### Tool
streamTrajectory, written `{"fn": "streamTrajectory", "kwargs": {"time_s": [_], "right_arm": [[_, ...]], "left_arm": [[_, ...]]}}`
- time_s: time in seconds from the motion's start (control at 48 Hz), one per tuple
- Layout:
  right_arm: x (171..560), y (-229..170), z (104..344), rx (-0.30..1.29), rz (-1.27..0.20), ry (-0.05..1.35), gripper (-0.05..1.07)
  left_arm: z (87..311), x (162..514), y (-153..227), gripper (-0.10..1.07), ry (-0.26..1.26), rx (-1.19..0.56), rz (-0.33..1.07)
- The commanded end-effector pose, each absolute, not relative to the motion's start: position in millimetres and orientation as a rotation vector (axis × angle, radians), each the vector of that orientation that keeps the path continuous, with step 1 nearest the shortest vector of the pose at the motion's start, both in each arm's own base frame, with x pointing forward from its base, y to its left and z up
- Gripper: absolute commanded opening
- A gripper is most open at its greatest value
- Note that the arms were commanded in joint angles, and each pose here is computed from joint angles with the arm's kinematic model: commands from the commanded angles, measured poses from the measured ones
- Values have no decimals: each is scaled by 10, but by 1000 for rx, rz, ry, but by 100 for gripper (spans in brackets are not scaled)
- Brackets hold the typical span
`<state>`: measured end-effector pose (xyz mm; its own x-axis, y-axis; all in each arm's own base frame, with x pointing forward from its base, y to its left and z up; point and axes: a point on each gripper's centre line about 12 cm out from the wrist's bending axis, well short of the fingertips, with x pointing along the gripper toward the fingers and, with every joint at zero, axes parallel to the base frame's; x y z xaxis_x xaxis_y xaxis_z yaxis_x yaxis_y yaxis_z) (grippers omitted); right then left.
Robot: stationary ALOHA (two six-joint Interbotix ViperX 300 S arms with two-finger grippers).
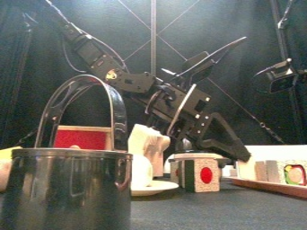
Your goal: Cut sushi roll
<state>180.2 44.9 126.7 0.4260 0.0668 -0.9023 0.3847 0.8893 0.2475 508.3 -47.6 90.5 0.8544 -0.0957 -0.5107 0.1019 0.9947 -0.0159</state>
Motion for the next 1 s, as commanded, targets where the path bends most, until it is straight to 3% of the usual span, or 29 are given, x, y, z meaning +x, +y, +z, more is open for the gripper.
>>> {"fn": "streamTrajectory", "kwargs": {"time_s": [0.0,0.292,0.979], "right_arm": [[1737,441,1198,476,-231,1156,37],[1732,513,1206,487,-205,1162,37],[1720,383,1127,440,-255,1179,37]], "left_arm": [[914,5029,-634,32,558,24,-134],[919,5006,-763,32,565,35,-160],[862,5094,-677,32,565,19,-136]]}}
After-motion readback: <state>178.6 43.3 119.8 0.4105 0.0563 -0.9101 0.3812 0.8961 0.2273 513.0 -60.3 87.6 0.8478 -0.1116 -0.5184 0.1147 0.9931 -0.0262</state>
